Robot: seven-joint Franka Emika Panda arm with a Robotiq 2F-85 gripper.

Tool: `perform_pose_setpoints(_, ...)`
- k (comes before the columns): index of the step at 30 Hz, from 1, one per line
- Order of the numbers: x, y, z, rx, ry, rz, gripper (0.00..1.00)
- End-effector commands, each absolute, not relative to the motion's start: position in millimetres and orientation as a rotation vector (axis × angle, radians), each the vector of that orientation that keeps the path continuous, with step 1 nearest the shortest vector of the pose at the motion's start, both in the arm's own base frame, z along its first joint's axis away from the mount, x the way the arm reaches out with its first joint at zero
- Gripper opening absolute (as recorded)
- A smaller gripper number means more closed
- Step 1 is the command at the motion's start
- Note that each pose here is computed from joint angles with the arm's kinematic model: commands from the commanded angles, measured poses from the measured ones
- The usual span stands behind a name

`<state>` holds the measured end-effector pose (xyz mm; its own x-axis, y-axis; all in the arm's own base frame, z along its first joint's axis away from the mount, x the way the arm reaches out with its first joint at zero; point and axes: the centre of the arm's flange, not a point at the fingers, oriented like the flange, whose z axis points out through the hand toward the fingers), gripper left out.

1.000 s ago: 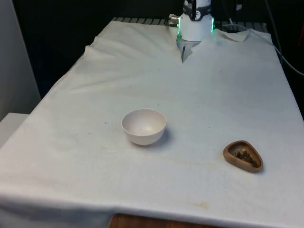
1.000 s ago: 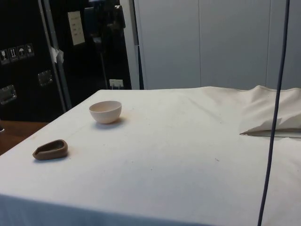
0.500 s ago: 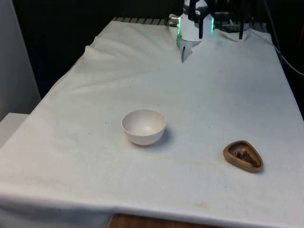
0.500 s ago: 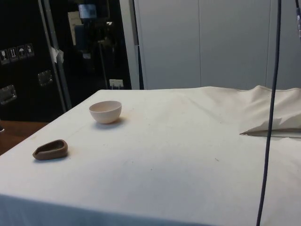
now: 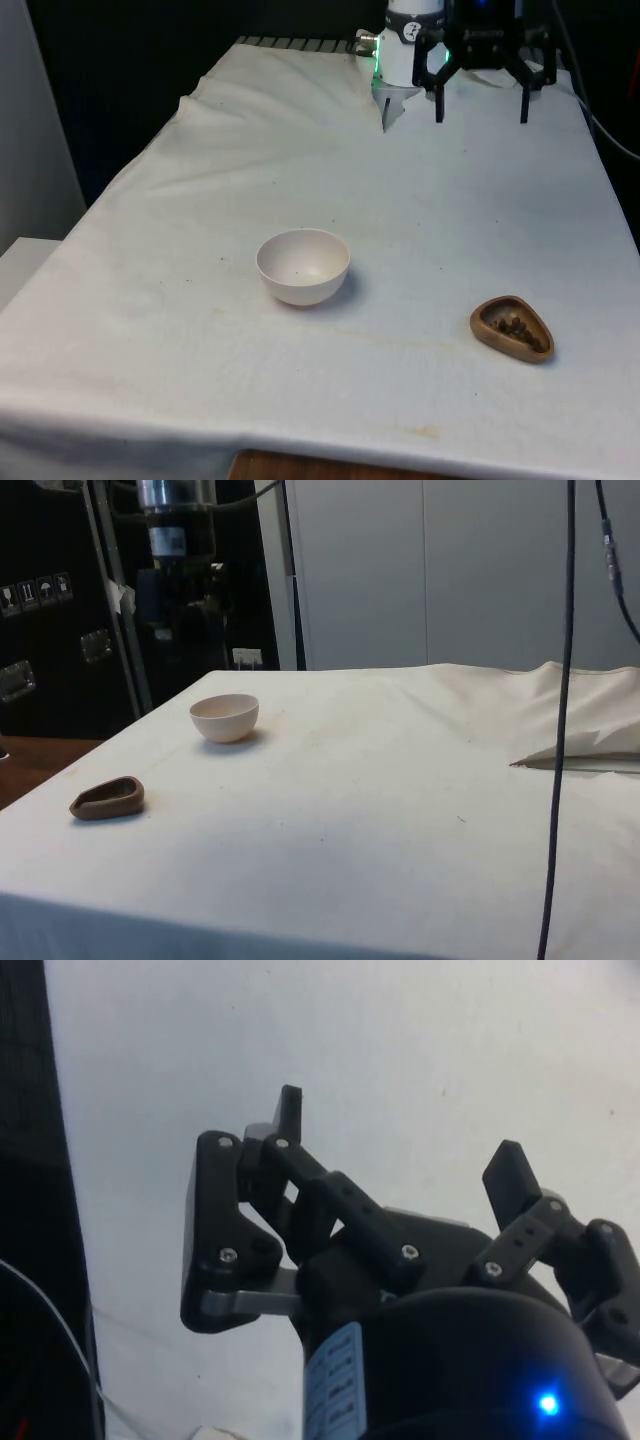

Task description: Pour the coffee beans from the cup into the bowl.

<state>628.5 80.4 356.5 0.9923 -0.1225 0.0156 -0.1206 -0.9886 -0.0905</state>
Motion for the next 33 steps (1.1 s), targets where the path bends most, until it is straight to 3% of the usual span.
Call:
perform_pose_setpoints(1,630.7,84.4,353.9,-3.039,0.196,-0.039,1.0)
perform_pose_setpoints(33,660.7,117.6,310.8,-2.983,0.336,-0.085,1.0)
